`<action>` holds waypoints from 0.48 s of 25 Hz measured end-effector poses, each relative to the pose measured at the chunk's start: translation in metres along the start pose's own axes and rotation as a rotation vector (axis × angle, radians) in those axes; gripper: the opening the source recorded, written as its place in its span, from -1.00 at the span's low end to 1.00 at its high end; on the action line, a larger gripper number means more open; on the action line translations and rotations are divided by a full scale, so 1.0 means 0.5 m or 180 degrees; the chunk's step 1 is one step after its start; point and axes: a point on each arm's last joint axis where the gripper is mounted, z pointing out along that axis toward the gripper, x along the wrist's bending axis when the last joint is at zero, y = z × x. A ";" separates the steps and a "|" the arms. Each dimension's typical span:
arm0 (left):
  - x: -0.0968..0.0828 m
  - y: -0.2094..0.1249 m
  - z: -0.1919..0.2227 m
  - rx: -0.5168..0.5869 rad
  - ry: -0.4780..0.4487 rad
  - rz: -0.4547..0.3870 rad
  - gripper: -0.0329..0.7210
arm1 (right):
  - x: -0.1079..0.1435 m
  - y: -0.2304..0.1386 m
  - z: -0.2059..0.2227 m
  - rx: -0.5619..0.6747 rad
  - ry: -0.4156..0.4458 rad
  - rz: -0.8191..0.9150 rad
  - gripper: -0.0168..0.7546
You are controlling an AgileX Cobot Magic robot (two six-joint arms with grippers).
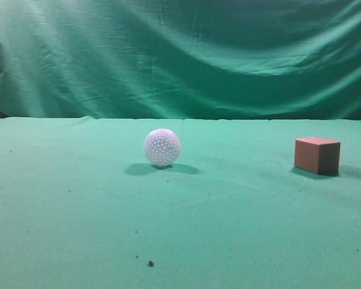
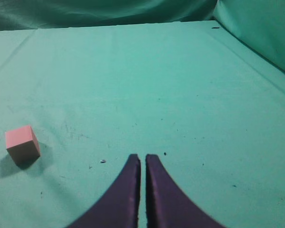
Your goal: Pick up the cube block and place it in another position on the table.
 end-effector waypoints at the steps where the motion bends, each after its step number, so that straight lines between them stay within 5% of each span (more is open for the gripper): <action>1: 0.000 0.000 0.000 0.0000 0.0000 0.0000 -0.22 | 0.000 0.000 0.000 0.0000 0.0000 0.0000 -0.96; 12: 0.000 0.000 0.000 0.0000 0.0000 0.0000 -0.22 | 0.000 0.000 0.000 0.0000 0.0000 0.0000 -0.96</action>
